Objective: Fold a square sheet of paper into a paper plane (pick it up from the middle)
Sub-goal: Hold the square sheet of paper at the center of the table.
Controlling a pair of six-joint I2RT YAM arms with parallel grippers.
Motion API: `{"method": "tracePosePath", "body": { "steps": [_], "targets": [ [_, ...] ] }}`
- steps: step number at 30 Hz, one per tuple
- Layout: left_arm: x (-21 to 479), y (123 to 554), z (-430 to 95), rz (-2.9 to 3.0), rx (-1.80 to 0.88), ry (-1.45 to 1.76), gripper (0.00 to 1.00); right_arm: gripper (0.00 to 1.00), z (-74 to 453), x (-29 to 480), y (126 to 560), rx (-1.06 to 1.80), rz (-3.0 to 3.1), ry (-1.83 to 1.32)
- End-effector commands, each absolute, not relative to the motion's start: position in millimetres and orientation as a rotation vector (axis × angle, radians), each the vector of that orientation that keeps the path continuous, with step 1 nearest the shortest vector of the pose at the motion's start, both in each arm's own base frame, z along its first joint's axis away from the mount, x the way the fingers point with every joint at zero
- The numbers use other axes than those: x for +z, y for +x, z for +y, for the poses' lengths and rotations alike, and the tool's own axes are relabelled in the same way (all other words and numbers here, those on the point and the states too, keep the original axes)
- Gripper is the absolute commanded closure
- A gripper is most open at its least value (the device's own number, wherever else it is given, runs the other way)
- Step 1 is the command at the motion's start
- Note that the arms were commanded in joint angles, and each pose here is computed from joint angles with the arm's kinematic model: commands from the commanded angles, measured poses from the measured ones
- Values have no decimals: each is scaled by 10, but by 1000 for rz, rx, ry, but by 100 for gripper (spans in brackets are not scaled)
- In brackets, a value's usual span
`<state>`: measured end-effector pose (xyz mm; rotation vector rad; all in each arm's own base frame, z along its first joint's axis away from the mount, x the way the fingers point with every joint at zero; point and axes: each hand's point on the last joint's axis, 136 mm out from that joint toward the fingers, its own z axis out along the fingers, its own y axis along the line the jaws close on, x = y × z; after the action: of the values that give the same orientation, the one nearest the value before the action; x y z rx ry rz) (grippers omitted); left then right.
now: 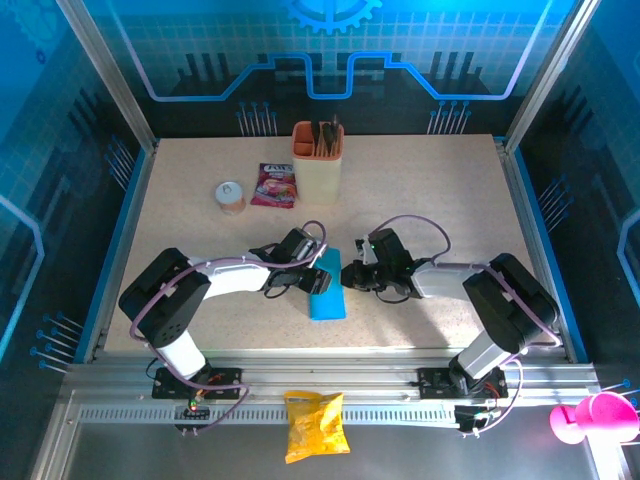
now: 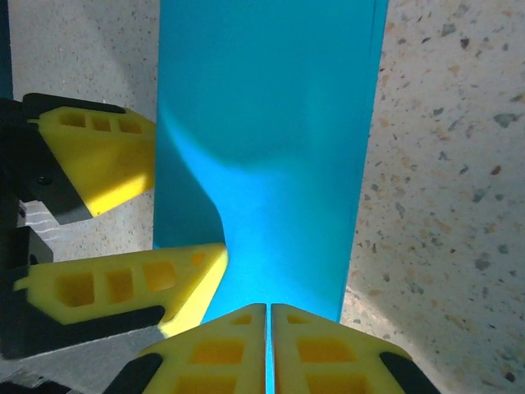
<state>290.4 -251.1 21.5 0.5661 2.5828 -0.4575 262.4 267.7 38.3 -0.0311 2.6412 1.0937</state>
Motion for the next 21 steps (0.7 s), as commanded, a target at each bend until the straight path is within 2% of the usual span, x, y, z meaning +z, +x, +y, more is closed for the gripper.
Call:
{"method": "tracePosePath", "body": {
  "steps": [1,14,21],
  "targets": [
    [176,2935,-2488,2594,-423,590,36,89,2800,418,2644,1132,2629,-50],
    [181,2939,-2495,2593,-430,586,36,91,2806,87,2562,1097,2721,6],
    [360,2986,-2529,2568,-476,516,34,92,2726,-177,2489,1067,2778,110]
  ]
}}
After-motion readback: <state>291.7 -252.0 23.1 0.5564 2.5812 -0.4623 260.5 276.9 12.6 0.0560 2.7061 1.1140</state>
